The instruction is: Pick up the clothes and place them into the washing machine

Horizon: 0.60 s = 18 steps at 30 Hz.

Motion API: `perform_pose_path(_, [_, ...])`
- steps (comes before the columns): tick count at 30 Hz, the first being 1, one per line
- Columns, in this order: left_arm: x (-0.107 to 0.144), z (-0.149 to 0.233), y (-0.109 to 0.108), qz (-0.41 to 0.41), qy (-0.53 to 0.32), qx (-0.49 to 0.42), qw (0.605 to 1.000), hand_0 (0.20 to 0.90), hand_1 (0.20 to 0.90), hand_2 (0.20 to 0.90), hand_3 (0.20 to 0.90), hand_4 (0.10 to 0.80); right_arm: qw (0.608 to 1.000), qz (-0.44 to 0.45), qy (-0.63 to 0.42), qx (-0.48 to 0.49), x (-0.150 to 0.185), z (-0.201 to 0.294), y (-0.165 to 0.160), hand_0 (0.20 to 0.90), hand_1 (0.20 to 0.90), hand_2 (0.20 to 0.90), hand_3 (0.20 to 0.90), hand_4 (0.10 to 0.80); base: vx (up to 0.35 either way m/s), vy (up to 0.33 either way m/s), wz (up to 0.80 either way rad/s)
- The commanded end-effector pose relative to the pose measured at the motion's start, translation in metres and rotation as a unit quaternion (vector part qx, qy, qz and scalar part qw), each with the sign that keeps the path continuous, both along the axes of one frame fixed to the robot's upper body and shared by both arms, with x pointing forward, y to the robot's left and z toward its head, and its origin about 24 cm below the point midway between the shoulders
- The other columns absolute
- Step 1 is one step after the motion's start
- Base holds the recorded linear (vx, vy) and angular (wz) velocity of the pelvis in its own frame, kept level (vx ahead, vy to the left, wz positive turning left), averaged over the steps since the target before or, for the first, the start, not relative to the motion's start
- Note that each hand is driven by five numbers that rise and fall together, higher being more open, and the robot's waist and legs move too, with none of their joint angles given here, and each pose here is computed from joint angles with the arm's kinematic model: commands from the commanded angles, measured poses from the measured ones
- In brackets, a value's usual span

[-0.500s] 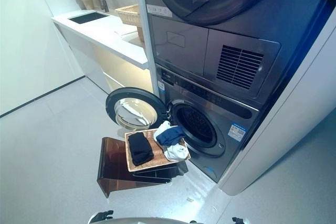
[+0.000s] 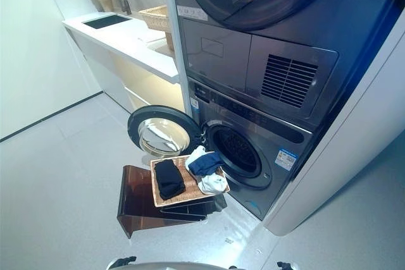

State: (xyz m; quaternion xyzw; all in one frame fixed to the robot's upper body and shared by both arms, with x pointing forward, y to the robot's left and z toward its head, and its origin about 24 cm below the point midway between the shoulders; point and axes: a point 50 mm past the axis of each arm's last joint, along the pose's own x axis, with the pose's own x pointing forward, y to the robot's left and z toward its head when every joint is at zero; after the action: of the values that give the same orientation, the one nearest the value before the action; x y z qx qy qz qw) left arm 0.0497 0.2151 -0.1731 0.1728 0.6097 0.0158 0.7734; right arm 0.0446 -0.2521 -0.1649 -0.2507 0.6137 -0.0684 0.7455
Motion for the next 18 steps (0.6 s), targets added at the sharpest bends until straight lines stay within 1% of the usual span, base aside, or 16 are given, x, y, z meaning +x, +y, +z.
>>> perform_pose_path(1, [0.027, 0.004, 0.003, -0.028, -0.024, 0.006, 0.999, 0.9, 0.9, 0.9, 0.9, 0.8, 0.999, 0.019, -0.03, 0.01, 0.031, 0.003, 0.003, 0.9, 0.9, 0.9, 0.9, 0.8, 0.0, 0.0, 0.0])
perform_pose_path(10, [0.025, 0.005, 0.008, -0.026, -0.018, 0.011, 0.999, 0.9, 0.9, 0.9, 0.9, 0.8, 1.0, -0.006, -0.027, 0.004, 0.027, 0.005, -0.006, 0.9, 0.9, 0.9, 0.9, 0.8, -0.003, -0.008, 0.0])
perform_pose_path(18, [0.035, 0.008, 0.012, -0.009, -0.038, 0.017, 0.999, 0.9, 0.9, 0.9, 0.9, 0.8, 0.999, -0.008, -0.049, -0.006, 0.04, 0.01, -0.014, 0.9, 0.9, 0.9, 0.9, 0.8, -0.035, -0.07, -0.1])
